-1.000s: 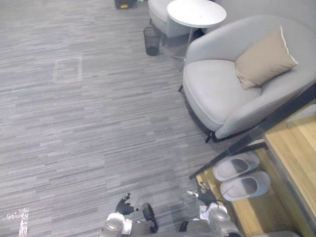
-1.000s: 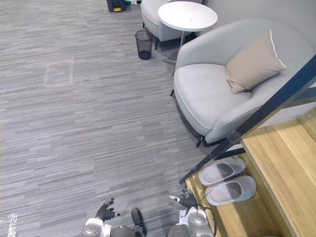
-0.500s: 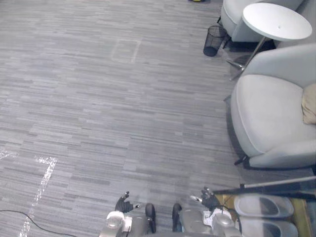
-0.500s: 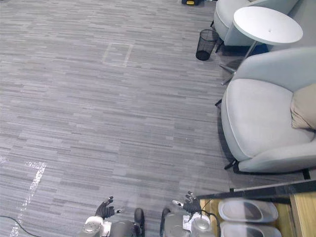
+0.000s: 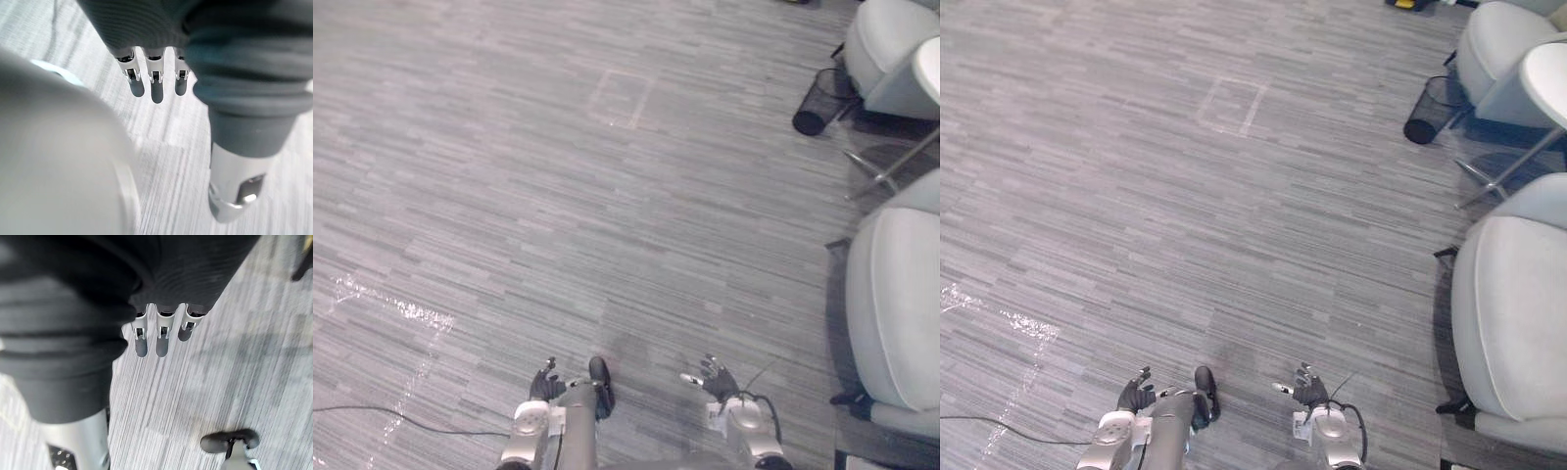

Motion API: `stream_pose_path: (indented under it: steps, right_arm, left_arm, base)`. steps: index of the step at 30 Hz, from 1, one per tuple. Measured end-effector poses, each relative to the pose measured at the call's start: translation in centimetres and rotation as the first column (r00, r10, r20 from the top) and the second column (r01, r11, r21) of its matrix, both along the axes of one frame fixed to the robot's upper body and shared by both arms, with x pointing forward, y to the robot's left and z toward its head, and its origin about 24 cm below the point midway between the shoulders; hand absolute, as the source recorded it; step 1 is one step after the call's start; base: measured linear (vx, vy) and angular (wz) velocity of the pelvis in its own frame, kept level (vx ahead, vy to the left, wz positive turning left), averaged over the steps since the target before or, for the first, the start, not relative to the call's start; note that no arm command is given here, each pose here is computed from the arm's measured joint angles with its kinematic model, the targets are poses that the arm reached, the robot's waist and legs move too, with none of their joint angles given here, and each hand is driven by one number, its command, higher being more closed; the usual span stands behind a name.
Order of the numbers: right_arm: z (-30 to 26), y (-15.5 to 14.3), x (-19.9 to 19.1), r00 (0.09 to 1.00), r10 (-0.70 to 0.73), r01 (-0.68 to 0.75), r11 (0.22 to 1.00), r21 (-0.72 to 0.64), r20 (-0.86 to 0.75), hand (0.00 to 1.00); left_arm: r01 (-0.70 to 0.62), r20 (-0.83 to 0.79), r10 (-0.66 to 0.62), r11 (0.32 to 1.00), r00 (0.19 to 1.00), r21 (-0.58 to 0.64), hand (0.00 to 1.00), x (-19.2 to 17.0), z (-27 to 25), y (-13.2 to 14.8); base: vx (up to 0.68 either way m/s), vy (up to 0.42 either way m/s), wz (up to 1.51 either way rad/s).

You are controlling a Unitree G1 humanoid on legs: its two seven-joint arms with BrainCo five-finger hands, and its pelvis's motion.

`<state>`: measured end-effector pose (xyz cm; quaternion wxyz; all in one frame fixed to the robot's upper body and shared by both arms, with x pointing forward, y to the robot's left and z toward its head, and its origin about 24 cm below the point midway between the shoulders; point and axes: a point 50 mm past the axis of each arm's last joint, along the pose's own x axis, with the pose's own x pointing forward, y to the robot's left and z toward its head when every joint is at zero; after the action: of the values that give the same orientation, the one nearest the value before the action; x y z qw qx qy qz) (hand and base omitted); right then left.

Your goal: Organize the slippers on the shoe rack

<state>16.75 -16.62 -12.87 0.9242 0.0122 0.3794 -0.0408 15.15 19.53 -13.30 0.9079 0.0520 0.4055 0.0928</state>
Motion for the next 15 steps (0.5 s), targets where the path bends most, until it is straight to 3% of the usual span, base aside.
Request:
stream_pose_path:
  steps: [7, 15]
  right_arm:
    - [0.0, -0.4, -0.8, 1.000, 0.013, -0.013, 1.000, -0.005, 0.008, 0.00]
    - [0.2, -1.3, -0.6, 1.000, 0.000, 0.000, 1.000, -0.022, 0.013, 0.00]
  left_arm:
    - [0.028, -0.073, -0.027, 1.000, 0.997, 0.000, 0.00, -1.6, -0.9, -0.5]
    - [0.017, -0.076, -0.019, 0.999, 0.997, -0.029, 0.00, -1.2, -1.1, -1.4]
  base:
    - [0.51, 0.119, 0.21]
    - [0.63, -0.178, 0.44]
